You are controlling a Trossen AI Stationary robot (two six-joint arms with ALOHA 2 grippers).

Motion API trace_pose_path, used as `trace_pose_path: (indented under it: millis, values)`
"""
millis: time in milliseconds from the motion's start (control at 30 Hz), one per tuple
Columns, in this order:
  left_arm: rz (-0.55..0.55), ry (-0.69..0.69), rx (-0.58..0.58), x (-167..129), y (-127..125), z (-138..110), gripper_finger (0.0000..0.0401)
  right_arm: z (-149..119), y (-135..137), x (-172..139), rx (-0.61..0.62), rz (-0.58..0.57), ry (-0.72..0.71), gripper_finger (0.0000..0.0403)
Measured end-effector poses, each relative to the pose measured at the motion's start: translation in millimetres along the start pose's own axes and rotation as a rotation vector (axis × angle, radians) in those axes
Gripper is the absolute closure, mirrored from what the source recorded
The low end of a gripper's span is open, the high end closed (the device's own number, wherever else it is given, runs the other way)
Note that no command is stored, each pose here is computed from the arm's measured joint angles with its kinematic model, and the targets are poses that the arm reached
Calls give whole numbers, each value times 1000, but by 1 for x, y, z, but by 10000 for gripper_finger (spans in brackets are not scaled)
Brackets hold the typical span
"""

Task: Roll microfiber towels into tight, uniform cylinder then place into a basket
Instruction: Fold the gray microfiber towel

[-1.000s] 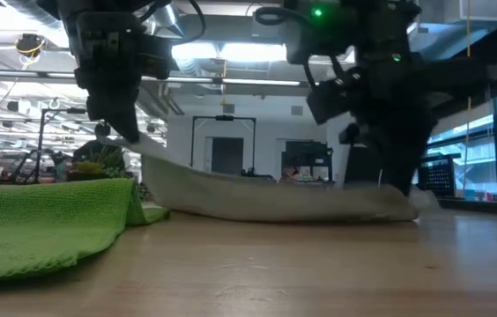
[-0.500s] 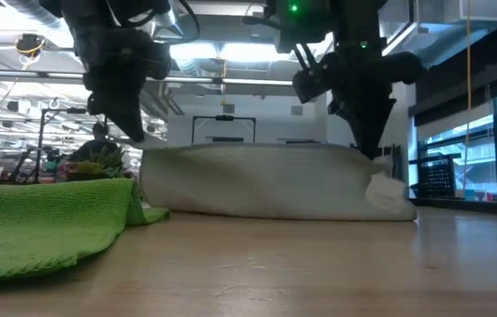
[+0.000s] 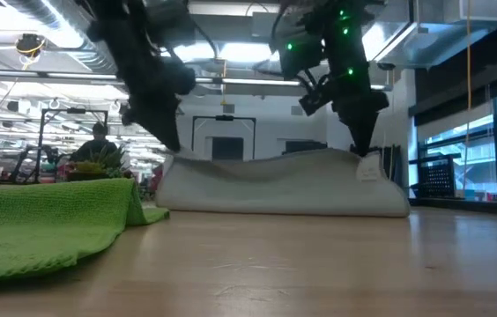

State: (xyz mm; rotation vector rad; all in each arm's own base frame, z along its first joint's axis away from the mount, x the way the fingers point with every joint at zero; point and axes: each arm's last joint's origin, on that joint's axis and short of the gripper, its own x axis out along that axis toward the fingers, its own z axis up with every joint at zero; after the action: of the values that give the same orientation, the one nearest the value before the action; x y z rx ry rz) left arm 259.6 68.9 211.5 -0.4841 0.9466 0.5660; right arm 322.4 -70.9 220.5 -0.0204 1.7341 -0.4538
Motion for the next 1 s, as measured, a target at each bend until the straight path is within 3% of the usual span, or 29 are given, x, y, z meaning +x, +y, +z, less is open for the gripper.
trace_pose_path:
  millis: [267, 467, 733, 1000]
  values:
    - [18, -119, -115, 31, 25, 27, 401, 2, -52, 17, 138, -48, 28, 403]
    - [47, -118, -169, 55, 42, 34, 401, 2, -84, 27, 154, -37, 15, 403]
    - [-18, -154, -180, 71, 40, 39, 389, -1, -100, 34, 184, 73, 20, 389]
    - [-26, -244, -209, 70, 40, 48, 340, 1, -110, 38, 223, 71, -19, 355]
